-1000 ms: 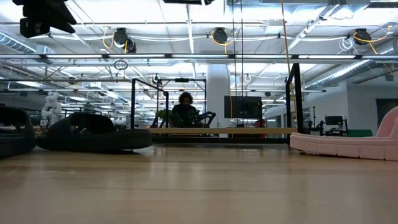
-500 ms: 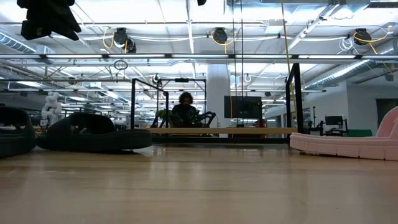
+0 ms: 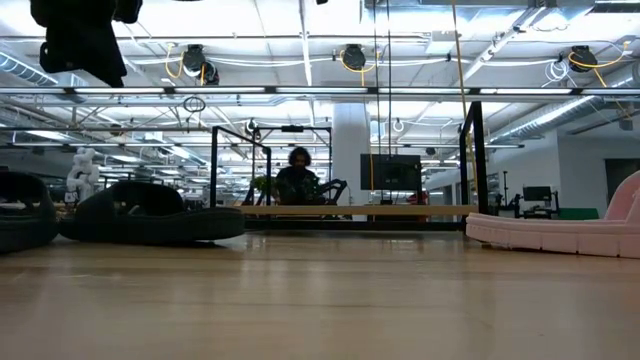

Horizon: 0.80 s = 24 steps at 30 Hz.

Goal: Pick and place slides into the shelf
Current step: Put the bottom black slipper on the shelf

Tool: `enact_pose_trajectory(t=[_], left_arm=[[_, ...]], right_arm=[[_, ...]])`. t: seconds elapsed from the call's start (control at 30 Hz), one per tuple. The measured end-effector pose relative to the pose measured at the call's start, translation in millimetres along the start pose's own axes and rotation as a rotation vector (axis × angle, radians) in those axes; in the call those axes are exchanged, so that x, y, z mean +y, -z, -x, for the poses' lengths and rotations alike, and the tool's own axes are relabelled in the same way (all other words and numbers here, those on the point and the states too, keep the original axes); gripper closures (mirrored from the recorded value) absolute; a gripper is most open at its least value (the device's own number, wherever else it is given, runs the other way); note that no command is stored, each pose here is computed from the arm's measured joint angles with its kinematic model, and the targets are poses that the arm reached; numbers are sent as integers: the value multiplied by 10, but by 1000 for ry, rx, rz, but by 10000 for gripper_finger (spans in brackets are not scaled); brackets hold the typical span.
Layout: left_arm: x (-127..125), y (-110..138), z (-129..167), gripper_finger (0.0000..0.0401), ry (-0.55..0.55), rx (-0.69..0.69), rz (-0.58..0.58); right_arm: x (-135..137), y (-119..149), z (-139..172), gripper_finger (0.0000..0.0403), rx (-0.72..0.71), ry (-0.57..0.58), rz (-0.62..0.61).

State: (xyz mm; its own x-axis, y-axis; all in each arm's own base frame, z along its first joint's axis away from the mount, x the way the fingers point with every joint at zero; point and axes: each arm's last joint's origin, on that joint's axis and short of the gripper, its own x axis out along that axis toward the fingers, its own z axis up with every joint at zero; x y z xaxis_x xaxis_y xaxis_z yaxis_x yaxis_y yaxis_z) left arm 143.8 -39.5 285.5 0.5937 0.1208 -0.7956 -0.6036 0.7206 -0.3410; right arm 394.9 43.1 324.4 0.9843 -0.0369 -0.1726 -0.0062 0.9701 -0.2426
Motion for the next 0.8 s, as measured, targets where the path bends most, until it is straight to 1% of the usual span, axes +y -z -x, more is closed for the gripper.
enact_pose_trajectory(t=[0.23, 0.43, 0.5, 0.63, 0.73, 0.8], left_arm=[[26, -2, -49, 315, -63, 20, -55], [27, -47, -51, 315, -60, -25, -91], [45, -53, -55, 315, -72, -16, -111], [184, -37, -31, 315, -154, 54, -104], [286, -34, 46, 315, -179, 50, -91], [337, -45, 110, 315, -165, 17, -86]], right_arm=[[-1, 1, 0, 307, 0, 1, 0], [1, 5, 0, 307, 5, -1, 1], [1, 6, 0, 307, 6, -1, 1], [2, 8, 0, 307, 8, -1, 1], [2, 9, 0, 307, 8, -1, 1], [2, 9, 0, 307, 8, -1, 1]])
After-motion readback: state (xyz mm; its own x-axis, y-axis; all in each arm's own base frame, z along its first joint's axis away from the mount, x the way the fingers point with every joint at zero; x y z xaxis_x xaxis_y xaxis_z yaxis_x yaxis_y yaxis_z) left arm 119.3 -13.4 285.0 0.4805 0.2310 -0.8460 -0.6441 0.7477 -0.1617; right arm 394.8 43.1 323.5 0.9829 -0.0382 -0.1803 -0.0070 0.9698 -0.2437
